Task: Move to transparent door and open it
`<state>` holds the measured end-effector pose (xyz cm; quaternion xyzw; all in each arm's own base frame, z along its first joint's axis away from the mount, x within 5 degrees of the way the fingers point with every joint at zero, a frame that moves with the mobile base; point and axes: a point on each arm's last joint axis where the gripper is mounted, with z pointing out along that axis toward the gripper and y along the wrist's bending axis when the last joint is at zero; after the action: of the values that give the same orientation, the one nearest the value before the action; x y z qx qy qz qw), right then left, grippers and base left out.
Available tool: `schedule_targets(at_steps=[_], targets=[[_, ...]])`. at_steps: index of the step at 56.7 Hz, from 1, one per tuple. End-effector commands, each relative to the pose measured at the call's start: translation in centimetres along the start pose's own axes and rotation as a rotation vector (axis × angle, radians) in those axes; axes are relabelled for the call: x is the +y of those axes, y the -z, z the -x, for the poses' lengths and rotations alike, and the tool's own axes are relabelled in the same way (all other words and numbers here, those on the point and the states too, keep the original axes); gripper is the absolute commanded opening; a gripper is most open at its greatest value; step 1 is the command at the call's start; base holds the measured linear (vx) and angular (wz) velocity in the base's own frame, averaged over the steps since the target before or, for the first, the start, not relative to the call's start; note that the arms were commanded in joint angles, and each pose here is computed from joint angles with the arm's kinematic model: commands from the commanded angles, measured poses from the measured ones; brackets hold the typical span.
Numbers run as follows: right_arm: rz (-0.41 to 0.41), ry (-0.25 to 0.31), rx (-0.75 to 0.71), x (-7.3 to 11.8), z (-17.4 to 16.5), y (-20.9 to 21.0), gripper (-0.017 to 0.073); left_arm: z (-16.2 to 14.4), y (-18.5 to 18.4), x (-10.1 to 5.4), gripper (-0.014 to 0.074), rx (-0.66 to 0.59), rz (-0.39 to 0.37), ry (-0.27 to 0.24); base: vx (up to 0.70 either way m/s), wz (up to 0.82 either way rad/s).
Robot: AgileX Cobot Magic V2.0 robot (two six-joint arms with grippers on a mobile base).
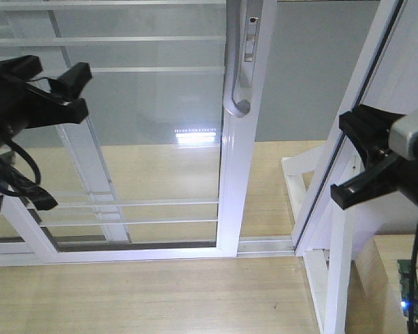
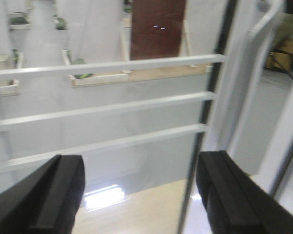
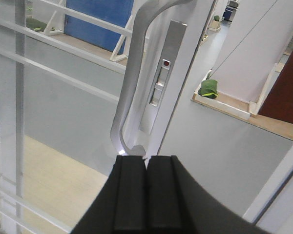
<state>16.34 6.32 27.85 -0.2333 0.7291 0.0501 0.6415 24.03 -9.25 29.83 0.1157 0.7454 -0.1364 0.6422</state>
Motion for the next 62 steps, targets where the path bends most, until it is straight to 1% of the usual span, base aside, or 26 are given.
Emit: schedule_targets(at_steps=[1,4,8,14,19,23,28,31,38,47,56,62], targets=[[-0.025,0.005,-0.084,-0.4,1.3,1.3,-0.0006,1.8,-0.6,-2.0,0.0575,-0.155,-0.078,0.003,0.0,0.0],[-0.028,0.01,-0.064,-0.4,1.3,1.8,-0.0006,1.3,-1.4,-2.9,0.0575,-0.15,-0.11,0.001,0.0,0.0],[-0.032,0.011,-0.045,-0.4,1.2,2.2,-0.0006,0.8,-2.5,-4.6,0.0575,-0.153,-0.164,-0.001,0.0,0.0],[-0.032,0.011,-0.022,-0.4,1.0,2.3,-0.0006,0.7,-4.0,-6.5,0.0575,-0.161,-0.217,-0.001,0.0,0.0],[-0.032,0.012,-0.014,-0.4,0.9,2.3,-0.0006,0.6,-5.7,-7.9,0.0575,-0.155,-0.246,-0.003,0.0,0.0],[-0.031,0.023,-0.014,-0.4,0.9,2.3,-0.0006,0.9,-7.3,-8.8,0.0575,-0.161,-0.262,-0.003,0.0,0.0],[-0.029,0.043,-0.012,-0.4,0.9,2.3,-0.0006,1.3,-9.3,-9.7,0.0575,-0.173,-0.27,-0.002,0.0,0.0],[-0.029,0.044,-0.012,-0.4,0.9,2.3,-0.0006,1.7,-10.2,-10.0,0.0575,-0.182,-0.269,0.007,0.0,0.0],[-0.029,0.045,-0.011,-0.4,0.9,2.3,-0.0006,1.9,-12.5,-10.8,0.0575,-0.194,-0.273,0.008,0.0,0.0],[-0.03,0.09,-0.01,-0.4,0.9,2.3,-0.0006,2.1,-15.0,-11.5,0.0575,-0.212,-0.274,0.012,0.0,0.0],[-0.029,0.09,-0.003,-0.4,0.8,2.3,-0.0006,1.7,-17.0,-12.0,0.0575,-0.205,-0.273,0.01,0.0,0.0],[-0.029,0.09,-0.003,-0.4,0.8,2.3,-0.0006,1.4,-18.0,-12.0,0.0575,-0.183,-0.262,-0.004,0.0,0.0]])
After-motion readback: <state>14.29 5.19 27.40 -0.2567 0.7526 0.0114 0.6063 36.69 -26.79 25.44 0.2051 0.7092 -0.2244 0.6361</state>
